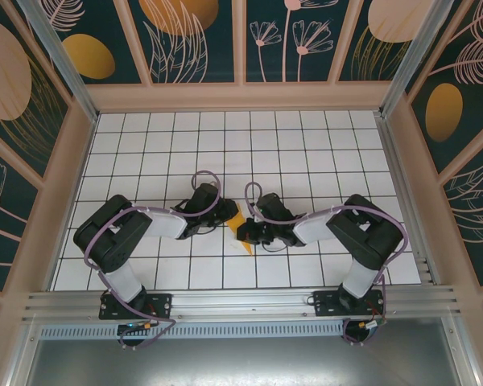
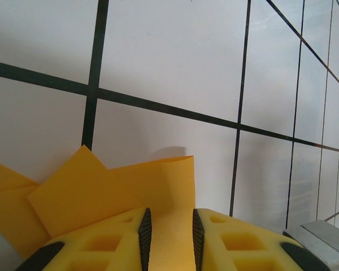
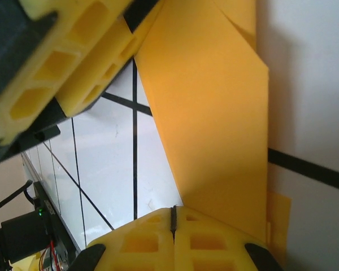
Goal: Fold a paper plane with a square sheet of paper (pick it up from the middle)
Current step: Fold the wing for the fifth time at the center of the table.
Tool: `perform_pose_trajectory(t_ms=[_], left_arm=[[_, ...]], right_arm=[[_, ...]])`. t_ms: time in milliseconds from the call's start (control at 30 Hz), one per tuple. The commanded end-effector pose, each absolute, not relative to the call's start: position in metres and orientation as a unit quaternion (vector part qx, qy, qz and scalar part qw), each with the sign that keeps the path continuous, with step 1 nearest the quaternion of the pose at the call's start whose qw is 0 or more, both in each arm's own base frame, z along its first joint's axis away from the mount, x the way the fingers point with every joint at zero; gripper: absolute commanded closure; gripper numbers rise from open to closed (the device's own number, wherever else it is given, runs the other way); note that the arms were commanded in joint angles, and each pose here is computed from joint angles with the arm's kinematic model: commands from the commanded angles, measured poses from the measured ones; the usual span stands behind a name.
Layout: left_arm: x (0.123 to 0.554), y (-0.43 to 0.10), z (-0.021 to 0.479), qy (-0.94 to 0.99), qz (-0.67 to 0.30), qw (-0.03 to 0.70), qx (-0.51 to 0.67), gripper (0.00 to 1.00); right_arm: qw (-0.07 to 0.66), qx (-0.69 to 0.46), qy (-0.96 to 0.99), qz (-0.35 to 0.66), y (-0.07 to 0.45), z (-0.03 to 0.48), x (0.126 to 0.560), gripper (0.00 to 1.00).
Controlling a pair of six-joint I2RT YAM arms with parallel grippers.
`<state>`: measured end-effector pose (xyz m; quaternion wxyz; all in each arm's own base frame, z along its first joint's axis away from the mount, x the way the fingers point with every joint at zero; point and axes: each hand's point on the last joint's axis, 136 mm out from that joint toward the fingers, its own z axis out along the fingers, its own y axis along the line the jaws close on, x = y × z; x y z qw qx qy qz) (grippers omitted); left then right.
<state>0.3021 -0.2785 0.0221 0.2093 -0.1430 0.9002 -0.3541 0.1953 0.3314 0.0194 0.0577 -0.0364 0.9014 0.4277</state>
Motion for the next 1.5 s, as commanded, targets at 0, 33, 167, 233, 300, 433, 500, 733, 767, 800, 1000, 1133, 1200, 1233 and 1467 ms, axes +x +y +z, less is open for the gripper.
perform_pose_trajectory(t_ms=[0, 33, 167, 233, 300, 433, 500, 733, 767, 800, 1000, 1133, 1200, 1233, 1467], left_arm=[[0.291, -0.256, -0.008, 0.919, -0.300, 0.195, -0.164, 0.71], [0.291, -0.256, -0.008, 0.920, -0.299, 0.194, -0.163, 0.72], [0.291, -0.256, -0.010, 0.921, -0.297, 0.193, -0.165, 0.72], [0.291, -0.257, -0.009, 0.920, -0.299, 0.194, -0.165, 0.72], [0.291, -0.256, -0.009, 0.919, -0.300, 0.194, -0.165, 0.72], [0.290, -0.256, -0.007, 0.919, -0.300, 0.196, -0.165, 0.72], [0.291, -0.257, -0.005, 0.917, -0.305, 0.195, -0.164, 0.72], [0.291, -0.259, -0.005, 0.917, -0.308, 0.195, -0.162, 0.72], [0.291, -0.259, -0.004, 0.916, -0.309, 0.195, -0.163, 0.72], [0.291, -0.258, -0.005, 0.917, -0.308, 0.195, -0.163, 0.72], [0.291, -0.258, -0.004, 0.917, -0.307, 0.197, -0.162, 0.72], [0.291, -0.258, -0.006, 0.917, -0.307, 0.195, -0.163, 0.72], [0.291, -0.259, -0.005, 0.917, -0.308, 0.196, -0.162, 0.72], [0.291, -0.259, -0.005, 0.917, -0.308, 0.195, -0.163, 0.72], [0.291, -0.259, -0.005, 0.917, -0.309, 0.195, -0.161, 0.72]], right_arm=[[0.025, -0.034, 0.908, 0.417, 0.320, 0.017, 0.175, 1.00], [0.028, -0.035, 0.908, 0.416, 0.318, 0.019, 0.175, 1.00], [0.024, -0.039, 0.911, 0.410, 0.312, 0.015, 0.168, 1.00], [0.019, -0.034, 0.918, 0.394, 0.304, 0.004, 0.165, 1.00], [0.016, -0.027, 0.927, 0.373, 0.297, -0.006, 0.163, 1.00], [0.037, -0.051, 0.910, 0.411, 0.309, 0.018, 0.162, 1.00], [0.054, -0.067, 0.904, 0.418, 0.315, 0.031, 0.164, 1.00], [0.039, -0.053, 0.923, 0.379, 0.301, 0.005, 0.157, 1.00], [0.035, -0.048, 0.926, 0.372, 0.296, -0.001, 0.154, 1.00], [0.030, -0.045, 0.928, 0.368, 0.293, -0.005, 0.151, 1.00], [0.028, -0.036, 0.928, 0.370, 0.281, -0.002, 0.141, 1.00], [0.027, -0.039, 0.924, 0.380, 0.278, 0.004, 0.134, 1.00], [0.019, -0.038, 0.925, 0.377, 0.274, 0.000, 0.129, 1.00], [0.011, -0.036, 0.928, 0.371, 0.271, -0.005, 0.126, 1.00], [0.009, -0.026, 0.940, 0.341, 0.257, -0.014, 0.117, 1.00]])
